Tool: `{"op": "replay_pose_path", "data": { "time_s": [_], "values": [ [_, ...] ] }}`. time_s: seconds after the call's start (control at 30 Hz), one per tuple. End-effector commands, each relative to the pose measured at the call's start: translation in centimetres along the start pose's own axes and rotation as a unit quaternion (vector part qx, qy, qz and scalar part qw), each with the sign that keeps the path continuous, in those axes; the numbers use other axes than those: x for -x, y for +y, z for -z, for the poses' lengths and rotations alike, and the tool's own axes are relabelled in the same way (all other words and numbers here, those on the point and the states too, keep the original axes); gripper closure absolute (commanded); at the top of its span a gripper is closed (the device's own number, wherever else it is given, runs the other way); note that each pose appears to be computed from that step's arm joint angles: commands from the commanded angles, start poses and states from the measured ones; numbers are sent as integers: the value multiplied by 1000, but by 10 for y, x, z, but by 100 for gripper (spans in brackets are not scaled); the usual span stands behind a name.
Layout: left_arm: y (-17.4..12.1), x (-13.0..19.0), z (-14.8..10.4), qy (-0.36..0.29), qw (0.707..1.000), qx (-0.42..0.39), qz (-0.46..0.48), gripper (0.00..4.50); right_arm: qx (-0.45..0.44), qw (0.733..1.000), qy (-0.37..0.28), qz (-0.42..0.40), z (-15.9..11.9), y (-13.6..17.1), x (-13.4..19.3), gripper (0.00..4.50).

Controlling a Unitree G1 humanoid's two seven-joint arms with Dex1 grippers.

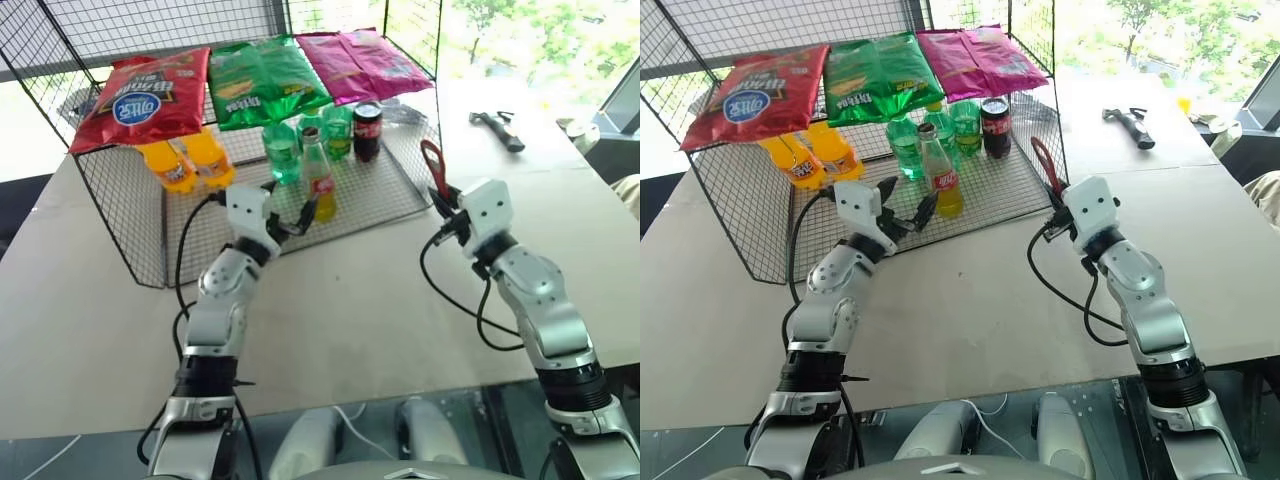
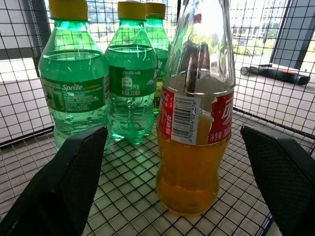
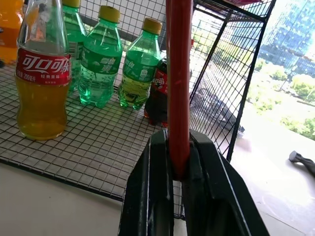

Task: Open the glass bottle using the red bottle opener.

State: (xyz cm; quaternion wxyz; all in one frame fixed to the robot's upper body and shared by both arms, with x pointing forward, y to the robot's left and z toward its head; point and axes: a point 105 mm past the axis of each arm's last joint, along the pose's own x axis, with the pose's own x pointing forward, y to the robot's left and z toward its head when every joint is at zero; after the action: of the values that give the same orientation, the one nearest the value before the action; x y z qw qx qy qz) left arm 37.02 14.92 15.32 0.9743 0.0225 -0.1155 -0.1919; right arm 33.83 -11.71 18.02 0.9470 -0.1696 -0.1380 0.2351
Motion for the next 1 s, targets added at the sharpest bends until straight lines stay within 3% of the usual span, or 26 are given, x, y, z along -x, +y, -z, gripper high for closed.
{"op": "replay_pose_path", "data": {
  "time_s": [0.03,0.83,0.93,1.0],
  "values": [
    [-2,-11,-11,-27,999,-18,4,1,10,999,-34,6,-19,-1,3,450],
    [-20,-87,1,-30,999,-2,12,1,9,999,-36,-13,-19,15,8,450],
    [-23,-87,1,-33,999,2,25,84,11,999,-36,-12,-20,15,8,450],
    [-25,-85,4,-30,999,-5,30,166,11,999,-38,-10,-20,15,8,450]
  ]
}}
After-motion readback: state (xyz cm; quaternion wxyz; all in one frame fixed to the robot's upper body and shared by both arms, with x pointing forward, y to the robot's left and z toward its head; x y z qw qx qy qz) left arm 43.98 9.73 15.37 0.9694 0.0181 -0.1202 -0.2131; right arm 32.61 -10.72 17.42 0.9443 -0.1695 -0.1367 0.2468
